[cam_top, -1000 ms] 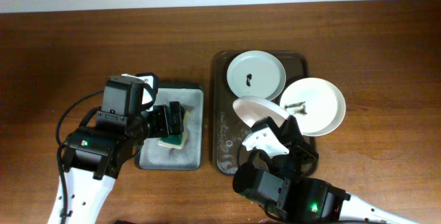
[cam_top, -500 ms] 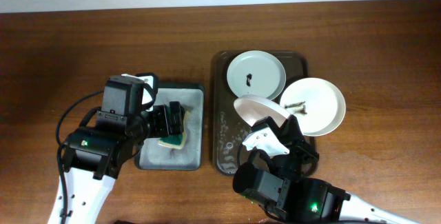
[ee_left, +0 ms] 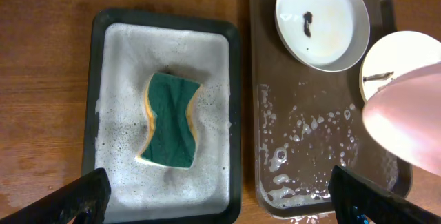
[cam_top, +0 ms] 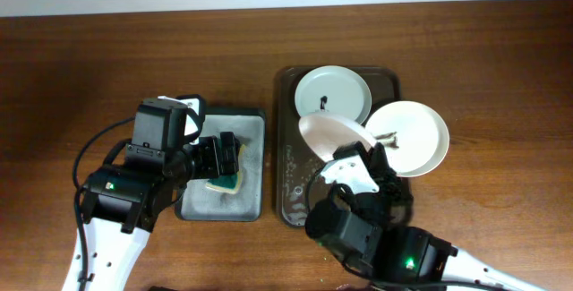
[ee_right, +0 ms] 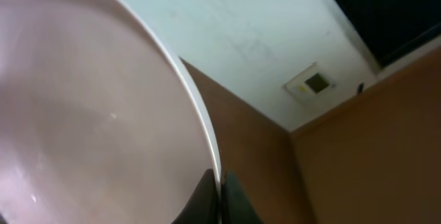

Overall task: Clean dirty plates on tray and stack at the side
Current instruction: 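Carry the pink plate right and set it on the table beside the tray, then grasp the stained white plate rim with the right gripper and lift it, then grasp the sponge in the soapy tray with the left gripper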

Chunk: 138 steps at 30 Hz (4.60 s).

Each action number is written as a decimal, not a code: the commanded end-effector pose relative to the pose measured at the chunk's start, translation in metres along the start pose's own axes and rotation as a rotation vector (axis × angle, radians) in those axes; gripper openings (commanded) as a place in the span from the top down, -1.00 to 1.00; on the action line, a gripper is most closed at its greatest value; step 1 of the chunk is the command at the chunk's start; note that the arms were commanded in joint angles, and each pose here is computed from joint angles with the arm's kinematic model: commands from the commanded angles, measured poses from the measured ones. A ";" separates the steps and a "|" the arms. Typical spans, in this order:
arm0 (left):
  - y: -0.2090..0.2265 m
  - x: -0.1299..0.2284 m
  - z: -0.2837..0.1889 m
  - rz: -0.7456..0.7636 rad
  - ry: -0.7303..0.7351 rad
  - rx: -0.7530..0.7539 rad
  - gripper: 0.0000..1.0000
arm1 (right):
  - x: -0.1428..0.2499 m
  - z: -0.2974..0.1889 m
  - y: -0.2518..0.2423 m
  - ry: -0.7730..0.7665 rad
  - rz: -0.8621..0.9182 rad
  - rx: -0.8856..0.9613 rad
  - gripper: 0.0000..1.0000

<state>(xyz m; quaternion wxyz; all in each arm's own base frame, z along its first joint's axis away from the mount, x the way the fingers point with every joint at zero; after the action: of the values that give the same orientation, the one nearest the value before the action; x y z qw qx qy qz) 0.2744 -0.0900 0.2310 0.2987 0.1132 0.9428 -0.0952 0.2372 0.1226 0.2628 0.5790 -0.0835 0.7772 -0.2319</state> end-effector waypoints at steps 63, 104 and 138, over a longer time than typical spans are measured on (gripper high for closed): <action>-0.002 -0.006 -0.005 0.008 -0.021 0.010 -0.99 | 0.224 0.211 -0.110 0.846 0.765 0.023 0.01; -0.002 -0.006 -0.005 0.008 -0.021 0.010 -0.99 | 0.166 0.133 -0.067 1.051 0.851 -0.276 0.92; 0.027 0.066 0.093 -0.020 0.375 -0.122 -0.10 | 0.115 0.049 0.010 1.010 0.600 -0.573 0.09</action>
<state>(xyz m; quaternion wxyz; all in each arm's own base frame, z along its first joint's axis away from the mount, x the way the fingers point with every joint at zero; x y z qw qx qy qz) 0.2821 -0.0808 0.1668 0.1954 0.0997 0.9745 -0.0473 0.2470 0.0683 0.1416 0.1298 0.1140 0.9758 0.1340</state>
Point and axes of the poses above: each gripper's point midway between its finger pads, its own z axis out along the fingers, its own y axis along the line the jaws close on, x = y × z, the point moved 1 cm from there along -z, back along the fingers, and after that the axes turned 15 degrees about z, right-handed, at the moved point
